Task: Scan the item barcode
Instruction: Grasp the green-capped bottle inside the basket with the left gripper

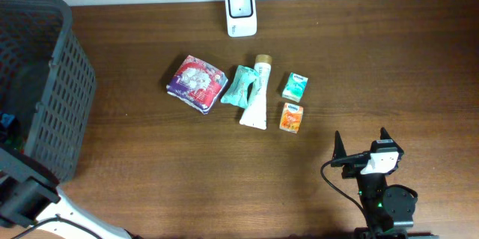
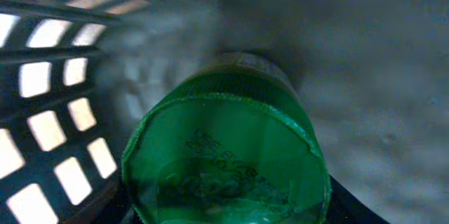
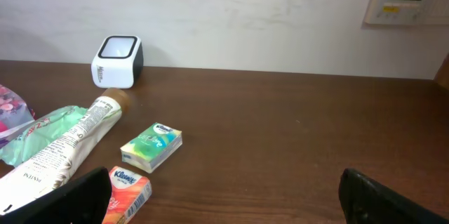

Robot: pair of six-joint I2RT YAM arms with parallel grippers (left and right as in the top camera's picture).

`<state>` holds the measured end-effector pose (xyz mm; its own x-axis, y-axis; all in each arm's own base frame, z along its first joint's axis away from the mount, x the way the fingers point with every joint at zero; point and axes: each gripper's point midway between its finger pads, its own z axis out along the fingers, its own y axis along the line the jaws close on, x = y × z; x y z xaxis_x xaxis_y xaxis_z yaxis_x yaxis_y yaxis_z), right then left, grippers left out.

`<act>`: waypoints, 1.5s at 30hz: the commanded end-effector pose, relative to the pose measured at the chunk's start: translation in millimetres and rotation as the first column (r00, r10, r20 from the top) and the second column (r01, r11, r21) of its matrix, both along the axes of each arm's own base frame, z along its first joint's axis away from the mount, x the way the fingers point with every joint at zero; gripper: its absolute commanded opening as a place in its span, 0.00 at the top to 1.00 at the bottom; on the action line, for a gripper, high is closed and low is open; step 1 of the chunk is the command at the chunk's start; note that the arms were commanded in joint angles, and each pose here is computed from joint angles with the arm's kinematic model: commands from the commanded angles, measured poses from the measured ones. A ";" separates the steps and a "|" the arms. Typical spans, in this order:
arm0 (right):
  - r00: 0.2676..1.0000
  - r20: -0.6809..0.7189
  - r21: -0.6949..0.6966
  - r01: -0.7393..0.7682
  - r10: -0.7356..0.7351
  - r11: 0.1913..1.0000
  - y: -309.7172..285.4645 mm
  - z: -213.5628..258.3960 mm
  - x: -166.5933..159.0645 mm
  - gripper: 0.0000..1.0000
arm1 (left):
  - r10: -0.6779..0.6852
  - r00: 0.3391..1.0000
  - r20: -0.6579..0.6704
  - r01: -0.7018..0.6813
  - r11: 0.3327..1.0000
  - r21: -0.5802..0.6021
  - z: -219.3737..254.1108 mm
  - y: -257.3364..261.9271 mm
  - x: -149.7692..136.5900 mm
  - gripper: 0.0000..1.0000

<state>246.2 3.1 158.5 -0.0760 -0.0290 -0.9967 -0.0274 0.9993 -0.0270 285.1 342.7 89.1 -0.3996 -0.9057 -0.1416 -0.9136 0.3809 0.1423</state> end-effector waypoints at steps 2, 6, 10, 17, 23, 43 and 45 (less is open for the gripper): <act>1.000 -0.004 0.001 -0.012 0.012 1.000 2.8 -3.4 0.0 0.01 | -0.205 0.972 0.118 0.218 0.970 -0.107 -3.2 -46.7 51.8 0.62; 1.000 -0.004 0.001 -0.012 0.012 1.000 2.8 -3.4 0.0 0.01 | -0.338 0.931 0.137 0.351 0.932 -0.089 -2.5 -82.5 88.0 0.44; 1.000 -0.004 0.001 -0.012 0.012 1.000 2.8 -3.4 0.0 0.01 | -0.347 0.928 0.137 0.359 0.930 -0.080 -2.4 -84.2 91.2 0.07; 1.000 -0.004 0.001 -0.012 0.012 1.000 2.8 -3.4 0.0 0.01 | -0.339 0.936 0.093 0.343 0.939 -0.034 1.8 -70.6 85.4 0.01; 1.000 -0.004 0.001 -0.012 0.012 1.000 2.8 -3.4 0.0 0.01 | -0.346 0.925 0.156 0.345 0.938 0.036 25.8 -60.2 104.2 0.01; 1.000 -0.004 0.001 -0.012 0.012 1.000 2.8 -3.4 0.0 0.01 | -0.342 0.930 0.138 0.351 0.935 -0.045 -17.7 -63.6 109.1 0.39; 1.000 -0.004 0.001 -0.012 0.012 1.000 2.8 -3.4 0.0 0.01 | -0.340 0.932 0.127 0.350 0.935 -0.057 -17.2 -65.5 105.6 0.43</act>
<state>246.2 3.1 158.5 -0.0760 -0.0287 -0.9967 -0.0273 0.9993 -0.0266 392.9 276.9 70.3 -0.6719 -0.7250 -0.1514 -0.7345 0.6785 0.0107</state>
